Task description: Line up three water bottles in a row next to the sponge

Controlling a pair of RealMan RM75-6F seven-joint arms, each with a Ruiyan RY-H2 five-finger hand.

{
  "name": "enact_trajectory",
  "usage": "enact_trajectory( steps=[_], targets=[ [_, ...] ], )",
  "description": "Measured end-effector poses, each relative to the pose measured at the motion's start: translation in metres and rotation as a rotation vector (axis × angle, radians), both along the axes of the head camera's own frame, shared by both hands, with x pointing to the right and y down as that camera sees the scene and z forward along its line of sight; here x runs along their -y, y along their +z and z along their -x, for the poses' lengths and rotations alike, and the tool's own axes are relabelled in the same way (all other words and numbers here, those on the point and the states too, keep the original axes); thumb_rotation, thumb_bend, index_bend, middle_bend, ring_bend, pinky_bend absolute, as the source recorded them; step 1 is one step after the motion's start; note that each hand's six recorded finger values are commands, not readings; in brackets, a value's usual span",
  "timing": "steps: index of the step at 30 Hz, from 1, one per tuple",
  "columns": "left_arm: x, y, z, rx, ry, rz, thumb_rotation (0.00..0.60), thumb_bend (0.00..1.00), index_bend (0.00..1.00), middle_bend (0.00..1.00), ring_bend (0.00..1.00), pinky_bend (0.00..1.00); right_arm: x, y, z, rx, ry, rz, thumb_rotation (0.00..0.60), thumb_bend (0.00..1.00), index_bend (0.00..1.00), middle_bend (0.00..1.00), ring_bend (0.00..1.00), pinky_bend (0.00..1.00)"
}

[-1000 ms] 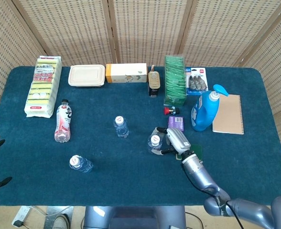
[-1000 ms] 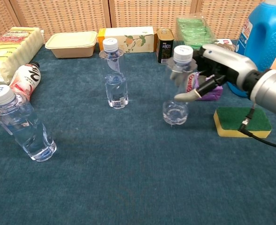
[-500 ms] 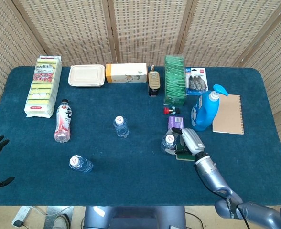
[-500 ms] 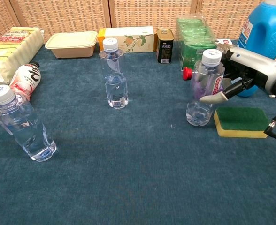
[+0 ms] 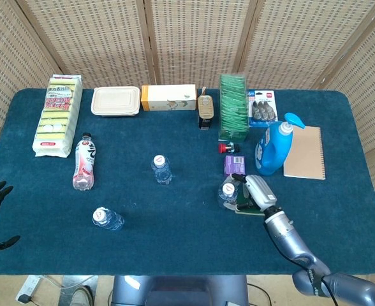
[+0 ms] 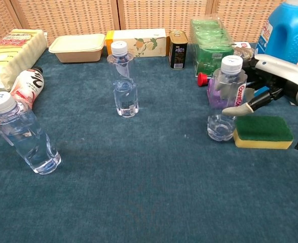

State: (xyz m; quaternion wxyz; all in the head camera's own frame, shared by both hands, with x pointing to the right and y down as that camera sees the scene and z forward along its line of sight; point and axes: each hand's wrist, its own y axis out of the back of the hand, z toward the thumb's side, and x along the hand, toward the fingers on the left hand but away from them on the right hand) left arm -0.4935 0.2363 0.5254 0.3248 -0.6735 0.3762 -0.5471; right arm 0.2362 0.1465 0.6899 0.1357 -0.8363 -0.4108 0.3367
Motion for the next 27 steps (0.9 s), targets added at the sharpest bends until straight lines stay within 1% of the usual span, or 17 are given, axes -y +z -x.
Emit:
enact_trajectory(
  steps=[2, 3, 5, 9, 12, 15, 17, 19, 20, 23, 27],
  targets=[
    [0.0, 0.0, 0.0, 0.0, 0.003, 0.0, 0.6, 0.03, 0.0, 0.0, 0.0, 0.07, -0.001, -0.006, -0.001, 0.027, -0.004, 0.019, 0.6, 0.09, 0.2, 0.17, 0.18, 0.52],
    [-0.001, 0.0, -0.001, -0.001, 0.004, 0.0, 0.6, 0.03, 0.0, 0.0, 0.0, 0.07, -0.001, -0.007, -0.002, 0.03, -0.006, 0.021, 0.6, 0.09, 0.19, 0.15, 0.17, 0.5],
    [-0.001, -0.001, -0.001, -0.002, 0.006, -0.001, 0.6, 0.03, 0.0, 0.0, 0.0, 0.07, -0.001, -0.01, -0.002, 0.029, -0.014, 0.021, 0.6, 0.08, 0.18, 0.14, 0.15, 0.49],
    [-0.001, -0.002, 0.0, -0.004, 0.003, -0.003, 0.6, 0.03, 0.0, 0.0, 0.0, 0.07, -0.002, -0.017, -0.001, 0.032, -0.024, 0.012, 0.6, 0.08, 0.18, 0.13, 0.15, 0.48],
    [-0.001, -0.002, 0.001, -0.007, -0.001, -0.004, 0.6, 0.03, 0.0, 0.0, 0.0, 0.07, -0.002, -0.027, -0.003, 0.04, -0.023, -0.008, 0.6, 0.08, 0.17, 0.11, 0.11, 0.46],
    [0.0, -0.003, 0.002, -0.014, -0.004, -0.007, 0.6, 0.03, 0.0, 0.0, 0.0, 0.07, -0.003, -0.039, -0.011, 0.035, -0.025, -0.037, 0.6, 0.06, 0.14, 0.06, 0.05, 0.4],
    [0.001, -0.005, 0.003, -0.023, -0.006, -0.015, 0.6, 0.03, 0.0, 0.0, 0.0, 0.07, -0.004, -0.048, -0.022, 0.012, -0.027, -0.069, 0.6, 0.04, 0.11, 0.03, 0.01, 0.36],
    [0.003, -0.007, 0.004, -0.038, -0.005, -0.03, 0.6, 0.03, 0.0, 0.0, 0.0, 0.07, -0.007, -0.059, -0.034, -0.016, -0.026, -0.099, 0.6, 0.02, 0.09, 0.02, 0.0, 0.33],
    [0.003, -0.008, 0.004, -0.044, -0.002, -0.036, 0.6, 0.03, 0.0, 0.0, 0.0, 0.07, -0.011, -0.068, -0.046, -0.039, -0.022, -0.118, 0.6, 0.01, 0.08, 0.01, 0.0, 0.32],
    [0.004, -0.012, 0.004, -0.073, 0.008, -0.051, 0.6, 0.03, 0.0, 0.0, 0.0, 0.07, -0.021, -0.085, -0.069, -0.081, -0.014, -0.144, 0.6, 0.0, 0.06, 0.01, 0.0, 0.3],
    [0.004, -0.014, 0.005, -0.118, 0.014, -0.052, 0.6, 0.03, 0.0, 0.0, 0.0, 0.07, -0.038, -0.111, -0.104, -0.155, 0.011, -0.189, 0.6, 0.0, 0.05, 0.0, 0.0, 0.25]
  ],
)
